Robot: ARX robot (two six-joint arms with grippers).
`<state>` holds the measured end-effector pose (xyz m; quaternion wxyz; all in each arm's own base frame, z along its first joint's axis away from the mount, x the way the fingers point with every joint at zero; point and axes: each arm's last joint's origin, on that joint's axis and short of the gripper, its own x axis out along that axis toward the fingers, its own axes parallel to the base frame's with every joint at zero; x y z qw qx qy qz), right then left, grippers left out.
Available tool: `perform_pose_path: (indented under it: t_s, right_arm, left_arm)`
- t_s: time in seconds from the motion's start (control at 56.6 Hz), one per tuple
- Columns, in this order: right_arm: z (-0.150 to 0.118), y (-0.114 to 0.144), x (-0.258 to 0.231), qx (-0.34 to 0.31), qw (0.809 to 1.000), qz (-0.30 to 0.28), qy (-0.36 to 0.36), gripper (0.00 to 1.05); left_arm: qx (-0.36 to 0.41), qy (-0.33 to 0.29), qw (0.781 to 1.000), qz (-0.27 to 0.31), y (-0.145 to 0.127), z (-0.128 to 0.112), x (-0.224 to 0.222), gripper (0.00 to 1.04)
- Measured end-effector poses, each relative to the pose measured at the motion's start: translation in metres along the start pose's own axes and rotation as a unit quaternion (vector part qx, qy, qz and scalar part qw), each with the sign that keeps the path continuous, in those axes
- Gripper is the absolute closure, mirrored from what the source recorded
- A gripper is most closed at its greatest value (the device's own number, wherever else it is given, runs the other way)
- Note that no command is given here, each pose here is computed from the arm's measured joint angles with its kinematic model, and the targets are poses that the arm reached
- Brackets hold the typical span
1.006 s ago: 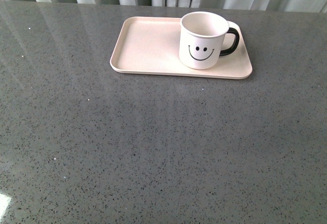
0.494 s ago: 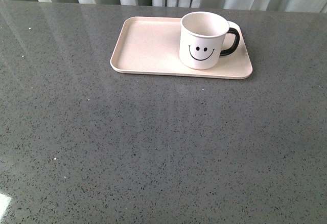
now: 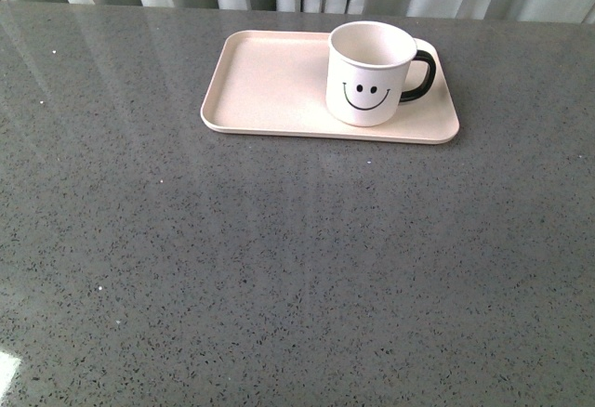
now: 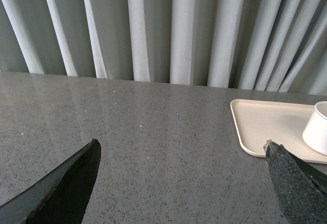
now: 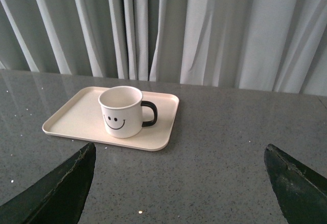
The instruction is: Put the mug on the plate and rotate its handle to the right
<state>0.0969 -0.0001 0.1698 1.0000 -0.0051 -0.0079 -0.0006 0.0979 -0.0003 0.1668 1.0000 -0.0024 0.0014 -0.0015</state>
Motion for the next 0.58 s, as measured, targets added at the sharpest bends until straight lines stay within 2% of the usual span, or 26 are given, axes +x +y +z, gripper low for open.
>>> perform_pose_path:
  t_s: [0.583]
  right_arm:
    - [0.0000, 0.0000, 0.0000, 0.000, 1.000, 0.000, 0.000, 0.09]
  left_arm:
    - [0.000, 0.000, 1.000, 0.000, 0.0000, 0.0000, 0.0000, 0.09]
